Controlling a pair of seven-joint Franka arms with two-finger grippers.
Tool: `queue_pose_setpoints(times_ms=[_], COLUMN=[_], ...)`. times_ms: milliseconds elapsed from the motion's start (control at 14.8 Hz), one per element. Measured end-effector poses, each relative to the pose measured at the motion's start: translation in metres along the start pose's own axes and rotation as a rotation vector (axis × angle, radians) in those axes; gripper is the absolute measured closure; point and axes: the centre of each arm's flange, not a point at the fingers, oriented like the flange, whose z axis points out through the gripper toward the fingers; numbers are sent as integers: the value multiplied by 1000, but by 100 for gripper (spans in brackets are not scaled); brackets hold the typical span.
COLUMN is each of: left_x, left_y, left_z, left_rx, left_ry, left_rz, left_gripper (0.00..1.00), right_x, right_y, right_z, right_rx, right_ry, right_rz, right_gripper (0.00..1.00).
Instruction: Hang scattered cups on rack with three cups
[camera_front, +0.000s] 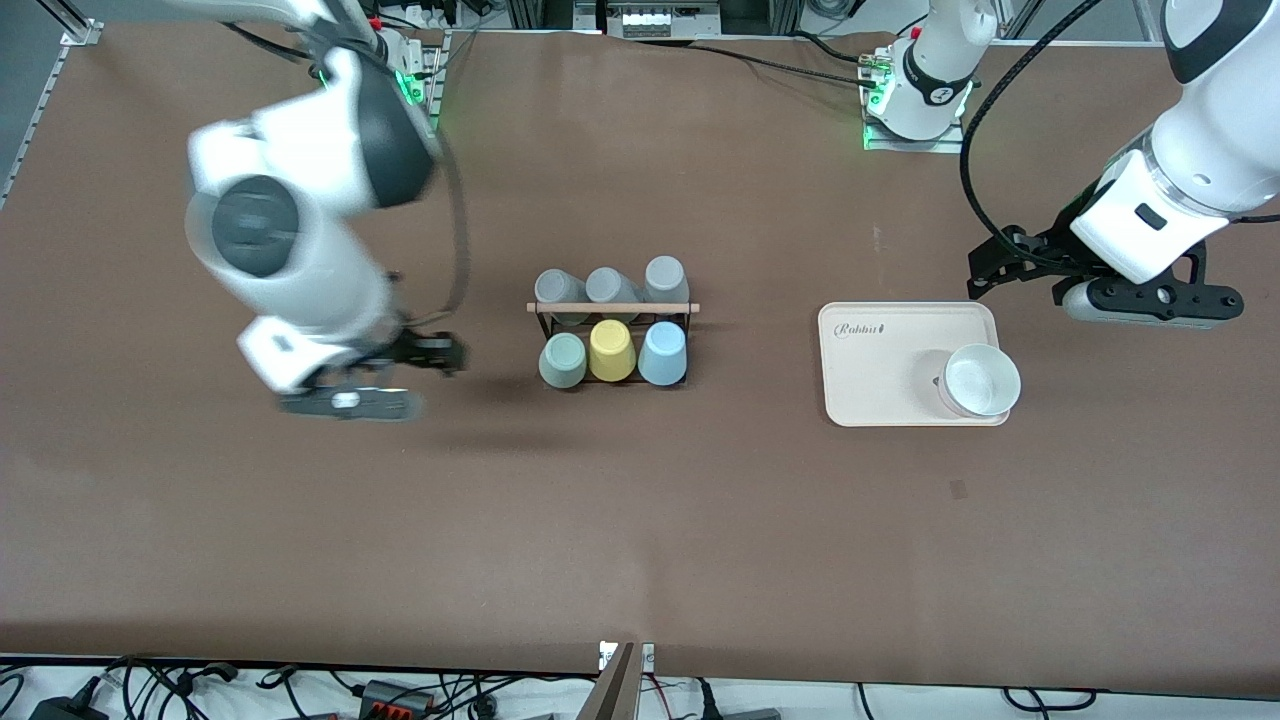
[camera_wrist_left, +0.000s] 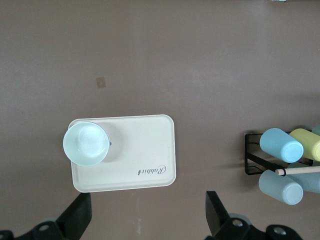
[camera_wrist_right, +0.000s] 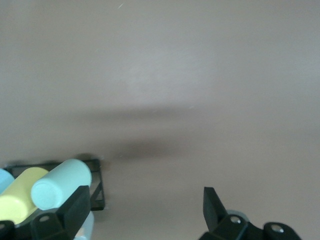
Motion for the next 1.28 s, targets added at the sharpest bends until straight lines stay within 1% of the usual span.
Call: queue_pose_setpoints(times_ms=[135,270,404,539,742,876,1146,1281], left_x=[-2,-1,-1,-1,-1,-1,-1,-1], left_y=[2,2,2,2,2,2,2,2], left_z=[-2,-2,-2,-2,-2,-2,-2,-2], left_rx=[-1,-2,-2,-2,-2,-2,-2,-2], left_ry=[5,8,9,8,8,8,8,8], left_rz=[4,3,3,3,4,4,4,4], left_gripper=[0,0,0,0,0,0,0,0], right_x=[10,15,16,15,9,-6,-55,-78], right_y=[41,81,116,148,188,197,199,201], right_z=[-23,-38,-49,-56,-66,-74,-86,-87], right_rx=[27,36,31,25,26,23,14,9], right_ry=[16,17,6,-17,-23,-20,13,12], right_rz=[42,25,6,-13,-7,-3,-8,-9], right_gripper=[0,0,0,0,0,0,0,0])
